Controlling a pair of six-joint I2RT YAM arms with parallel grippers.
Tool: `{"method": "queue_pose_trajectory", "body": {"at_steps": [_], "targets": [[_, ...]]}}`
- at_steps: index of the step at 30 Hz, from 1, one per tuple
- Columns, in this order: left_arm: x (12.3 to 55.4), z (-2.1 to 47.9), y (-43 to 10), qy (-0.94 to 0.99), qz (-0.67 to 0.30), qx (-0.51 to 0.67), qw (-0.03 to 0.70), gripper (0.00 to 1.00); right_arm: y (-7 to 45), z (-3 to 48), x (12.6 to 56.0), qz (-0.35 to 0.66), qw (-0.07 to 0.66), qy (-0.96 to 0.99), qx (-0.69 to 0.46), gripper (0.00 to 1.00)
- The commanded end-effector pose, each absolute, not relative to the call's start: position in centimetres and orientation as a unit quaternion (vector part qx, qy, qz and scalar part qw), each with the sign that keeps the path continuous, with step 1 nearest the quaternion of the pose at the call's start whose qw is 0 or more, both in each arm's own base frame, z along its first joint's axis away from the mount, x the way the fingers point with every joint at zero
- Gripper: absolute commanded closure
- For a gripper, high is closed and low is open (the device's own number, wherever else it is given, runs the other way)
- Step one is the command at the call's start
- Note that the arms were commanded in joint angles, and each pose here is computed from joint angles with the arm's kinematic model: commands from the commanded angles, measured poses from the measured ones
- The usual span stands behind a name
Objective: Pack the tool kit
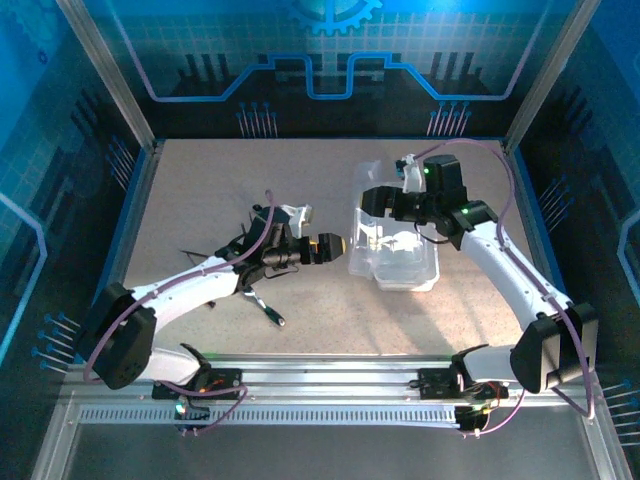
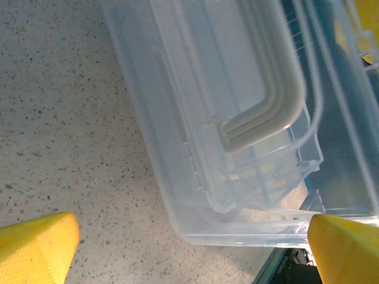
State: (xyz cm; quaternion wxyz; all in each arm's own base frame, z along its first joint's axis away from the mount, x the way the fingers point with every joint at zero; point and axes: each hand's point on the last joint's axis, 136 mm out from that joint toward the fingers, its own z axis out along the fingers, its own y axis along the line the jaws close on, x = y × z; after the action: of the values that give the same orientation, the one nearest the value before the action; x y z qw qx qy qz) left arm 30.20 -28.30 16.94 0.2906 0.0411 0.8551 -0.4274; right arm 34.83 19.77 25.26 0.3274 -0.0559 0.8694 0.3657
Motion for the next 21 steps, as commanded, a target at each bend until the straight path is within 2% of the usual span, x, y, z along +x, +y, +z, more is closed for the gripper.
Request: {"method": "queue_pose_trajectory", "body": {"at_steps": [1,9,21], "targets": [[30.5,18.6,-28.1,0.848,-0.422,0.056,0.316,0.01,20.3,26.0,35.1,0.363,0.332,0.868,-0.067,0.20],[31.2,19.8,-29.0,0.842,-0.433,0.062,0.316,0.01,18.0,25.7,35.5,0.340,0.343,0.874,-0.048,0.20],[32.3,22.9,-30.2,0.856,-0.411,0.056,0.308,0.01,11.2,27.1,35.3,0.325,0.384,0.864,0.027,0.21]]}}
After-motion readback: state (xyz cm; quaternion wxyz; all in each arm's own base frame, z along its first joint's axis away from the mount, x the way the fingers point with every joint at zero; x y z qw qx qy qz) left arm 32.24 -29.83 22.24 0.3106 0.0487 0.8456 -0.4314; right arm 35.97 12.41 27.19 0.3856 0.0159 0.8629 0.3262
